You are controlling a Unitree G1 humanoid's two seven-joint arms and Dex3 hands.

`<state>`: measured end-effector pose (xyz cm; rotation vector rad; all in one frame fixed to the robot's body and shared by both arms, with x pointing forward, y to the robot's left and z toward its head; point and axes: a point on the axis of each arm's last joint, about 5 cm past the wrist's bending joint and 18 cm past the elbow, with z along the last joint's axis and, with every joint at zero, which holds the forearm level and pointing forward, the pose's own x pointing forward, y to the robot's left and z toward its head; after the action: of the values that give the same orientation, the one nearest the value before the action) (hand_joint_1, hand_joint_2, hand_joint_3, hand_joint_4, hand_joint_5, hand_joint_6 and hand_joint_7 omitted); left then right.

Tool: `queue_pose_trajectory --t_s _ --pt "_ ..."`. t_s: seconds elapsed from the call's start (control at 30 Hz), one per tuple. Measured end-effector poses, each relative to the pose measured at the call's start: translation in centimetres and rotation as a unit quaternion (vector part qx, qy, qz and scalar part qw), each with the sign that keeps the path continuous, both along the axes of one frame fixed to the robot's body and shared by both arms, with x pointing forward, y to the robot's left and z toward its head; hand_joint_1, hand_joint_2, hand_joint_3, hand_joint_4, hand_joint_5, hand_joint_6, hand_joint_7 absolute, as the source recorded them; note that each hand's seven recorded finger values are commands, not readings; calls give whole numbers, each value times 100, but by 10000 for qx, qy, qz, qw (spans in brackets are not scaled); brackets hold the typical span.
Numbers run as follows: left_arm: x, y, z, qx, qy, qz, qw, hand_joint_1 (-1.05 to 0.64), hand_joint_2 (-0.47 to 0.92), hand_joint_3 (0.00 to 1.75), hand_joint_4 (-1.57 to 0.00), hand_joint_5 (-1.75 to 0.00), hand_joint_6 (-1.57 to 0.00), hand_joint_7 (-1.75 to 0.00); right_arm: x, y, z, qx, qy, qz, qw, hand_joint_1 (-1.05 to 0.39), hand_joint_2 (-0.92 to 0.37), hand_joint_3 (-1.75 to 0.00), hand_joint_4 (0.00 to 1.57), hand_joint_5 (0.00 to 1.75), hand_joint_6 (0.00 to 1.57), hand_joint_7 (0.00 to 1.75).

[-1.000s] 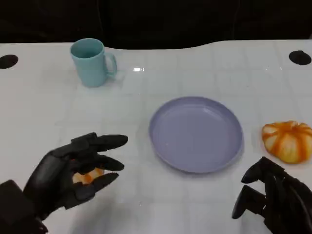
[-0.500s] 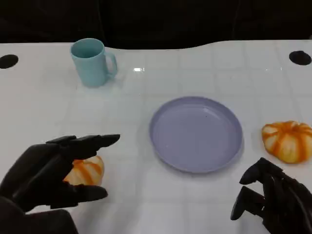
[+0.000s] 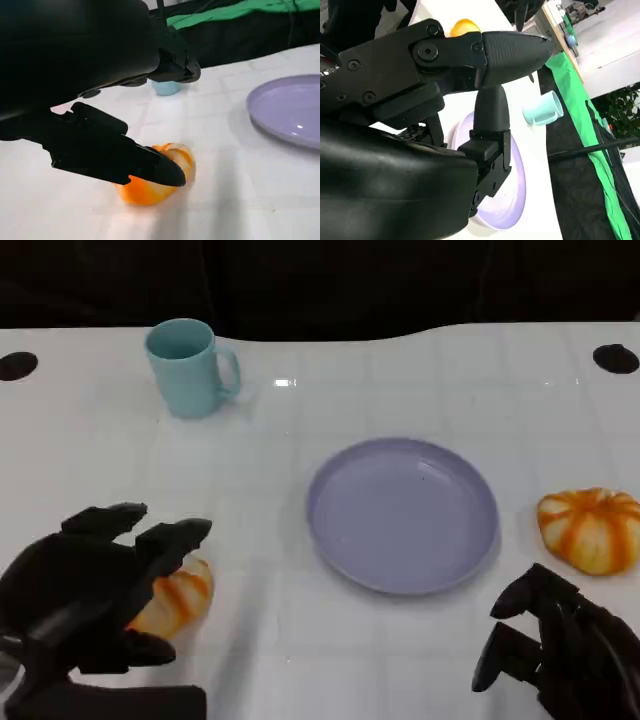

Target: Grasp the bread from the table and place it into the plate.

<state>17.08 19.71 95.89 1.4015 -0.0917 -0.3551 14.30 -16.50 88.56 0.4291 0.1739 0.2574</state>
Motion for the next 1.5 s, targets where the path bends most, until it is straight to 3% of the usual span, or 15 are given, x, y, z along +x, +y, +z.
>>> queue_pose_trajectory --t_s 0.5,1.1,1.27,1.47,1.5 --pt "321 -142 -82 675 789 6 9946 -46 86 0 0 -2 -10 0 -6 -4 2 -8 -5 2 10000 -53 -92 -42 63 175 46 162" --pt "785 -151 -547 855 1587 195 9834 -49 88 0 -1 0 -5 0 -18 2 28 -19 -25 19 10000 -53 -92 -43 63 175 44 166" --pt "867 -161 -684 810 1532 152 9847 -47 88 0 -5 -3 -10 -2 -20 5 37 -9 -35 17 10000 -53 -92 -42 63 175 44 167" --pt "957 -146 -731 775 1470 56 9861 -46 90 1 -7 -4 -16 -4 -22 5 39 -14 -33 14 10000 -53 -92 -45 63 175 43 167" --pt "960 -142 -736 742 1473 50 9863 -43 91 4 -16 -8 -25 -7 -22 5 39 -15 -33 15 10000 -53 -92 -45 63 175 44 167"
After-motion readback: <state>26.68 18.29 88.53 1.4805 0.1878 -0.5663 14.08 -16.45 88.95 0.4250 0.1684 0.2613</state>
